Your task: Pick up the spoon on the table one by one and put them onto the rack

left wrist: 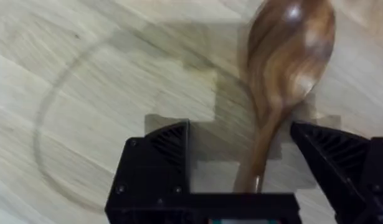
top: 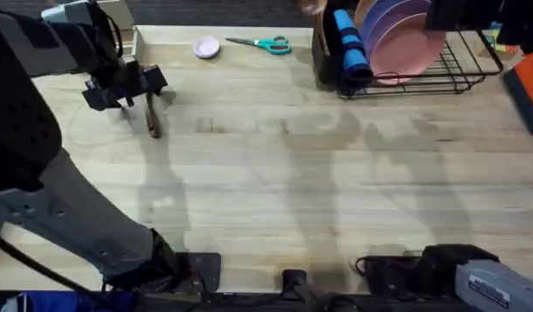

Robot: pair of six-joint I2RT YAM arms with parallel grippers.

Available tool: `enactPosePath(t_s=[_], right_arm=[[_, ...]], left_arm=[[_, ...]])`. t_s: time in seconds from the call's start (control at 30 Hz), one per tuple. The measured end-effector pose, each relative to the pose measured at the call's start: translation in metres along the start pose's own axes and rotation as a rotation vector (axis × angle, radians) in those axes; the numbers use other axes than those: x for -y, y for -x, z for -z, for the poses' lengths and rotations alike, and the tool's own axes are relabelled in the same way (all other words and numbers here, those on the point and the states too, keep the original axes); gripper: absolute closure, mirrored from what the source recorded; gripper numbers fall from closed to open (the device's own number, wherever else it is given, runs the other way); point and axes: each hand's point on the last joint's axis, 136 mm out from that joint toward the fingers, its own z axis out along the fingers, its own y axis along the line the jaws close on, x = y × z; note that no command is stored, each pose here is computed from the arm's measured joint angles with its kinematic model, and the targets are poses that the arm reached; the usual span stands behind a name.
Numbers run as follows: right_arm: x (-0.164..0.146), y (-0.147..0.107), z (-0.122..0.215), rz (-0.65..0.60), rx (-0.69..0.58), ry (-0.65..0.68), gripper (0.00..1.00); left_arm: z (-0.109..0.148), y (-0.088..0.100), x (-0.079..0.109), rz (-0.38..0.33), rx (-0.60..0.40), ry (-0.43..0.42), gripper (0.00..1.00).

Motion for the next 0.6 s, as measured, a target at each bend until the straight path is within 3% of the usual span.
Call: enactPosePath(t_s=[0.2,0.33,0.47,0.6], right_arm=[[0.0,0.0004,0.0,0.0,0.001,0.0,0.007],[0.0,0.0004,0.0001,0.0,0.002,0.0,0.007],[0.0,0.0004,0.0001,0.0,0.002,0.0,0.007],[0.0,0.0004,0.0001,0.0,0.002,0.0,0.007]], left_arm=[[-0.0021,0.0004,0.0035,0.004,-0.014,-0.022,0.007],[-0.0016,-0.0013,0.004,0.003,-0.025,-0.026,0.099],[-0.0004,-0.0041,0.004,0.001,-0.043,-0.027,0.334],[0.0006,-0.0055,0.0055,0.004,-0.054,-0.035,0.707]])
